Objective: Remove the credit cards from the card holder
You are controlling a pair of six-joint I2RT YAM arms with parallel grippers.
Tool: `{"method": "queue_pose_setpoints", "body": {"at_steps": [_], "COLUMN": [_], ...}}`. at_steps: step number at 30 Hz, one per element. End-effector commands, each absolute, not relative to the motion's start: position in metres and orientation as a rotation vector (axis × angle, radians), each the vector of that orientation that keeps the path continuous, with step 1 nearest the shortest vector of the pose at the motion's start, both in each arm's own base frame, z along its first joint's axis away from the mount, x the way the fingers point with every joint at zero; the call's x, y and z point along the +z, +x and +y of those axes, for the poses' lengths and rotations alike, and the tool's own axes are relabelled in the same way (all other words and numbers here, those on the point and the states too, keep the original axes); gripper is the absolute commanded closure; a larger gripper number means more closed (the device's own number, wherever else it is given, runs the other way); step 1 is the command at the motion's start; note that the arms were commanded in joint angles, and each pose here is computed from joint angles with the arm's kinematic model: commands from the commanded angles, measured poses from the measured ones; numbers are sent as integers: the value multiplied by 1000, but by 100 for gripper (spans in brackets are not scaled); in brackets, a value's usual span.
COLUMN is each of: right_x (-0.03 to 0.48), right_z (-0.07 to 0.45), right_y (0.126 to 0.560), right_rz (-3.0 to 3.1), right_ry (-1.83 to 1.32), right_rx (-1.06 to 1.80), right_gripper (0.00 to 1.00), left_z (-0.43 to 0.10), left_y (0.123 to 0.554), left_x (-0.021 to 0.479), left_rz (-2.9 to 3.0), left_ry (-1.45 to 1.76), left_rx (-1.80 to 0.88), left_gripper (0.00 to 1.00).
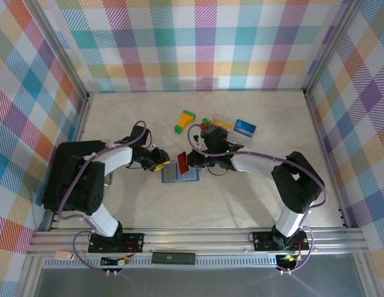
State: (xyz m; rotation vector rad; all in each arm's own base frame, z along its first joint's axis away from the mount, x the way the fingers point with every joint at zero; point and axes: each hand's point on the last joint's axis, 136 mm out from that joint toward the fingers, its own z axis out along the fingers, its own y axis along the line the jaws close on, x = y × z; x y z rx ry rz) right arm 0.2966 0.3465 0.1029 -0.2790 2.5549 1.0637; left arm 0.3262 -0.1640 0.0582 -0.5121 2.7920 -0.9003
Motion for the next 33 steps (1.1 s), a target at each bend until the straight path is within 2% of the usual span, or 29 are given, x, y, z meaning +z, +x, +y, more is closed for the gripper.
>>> {"method": "queue_pose_setpoints", "body": {"at_steps": [1, 6, 9, 14, 25, 33], "right_x": [126, 157, 180, 215, 271, 282], "right_z": [349, 347, 345, 338, 328, 327], "right_y": [292, 293, 297, 302, 319, 320], "right_rz": [2476, 2403, 2350, 2264, 2093, 2067], "right_ry": [-375, -408, -415, -424, -392, -395], "right_rx": [1195, 1363, 1475, 1610, 1788, 1819], "right_gripper": [100, 100, 100, 100, 100, 100], "left_z": [-164, -175, -182, -204, -240, -245], "left_y": [341, 339, 336, 340, 339, 338], "left_x": [104, 149, 172, 210, 257, 282], "left_rz": [2643, 2496, 2418, 2265, 2147, 2066], "left_ry": [-530, -496, -438, -367, -130, -51], "left_rx": [-963, -1131, -1228, -1463, -1664, -1727], "left_gripper": [52, 31, 22, 22, 39, 72]}}
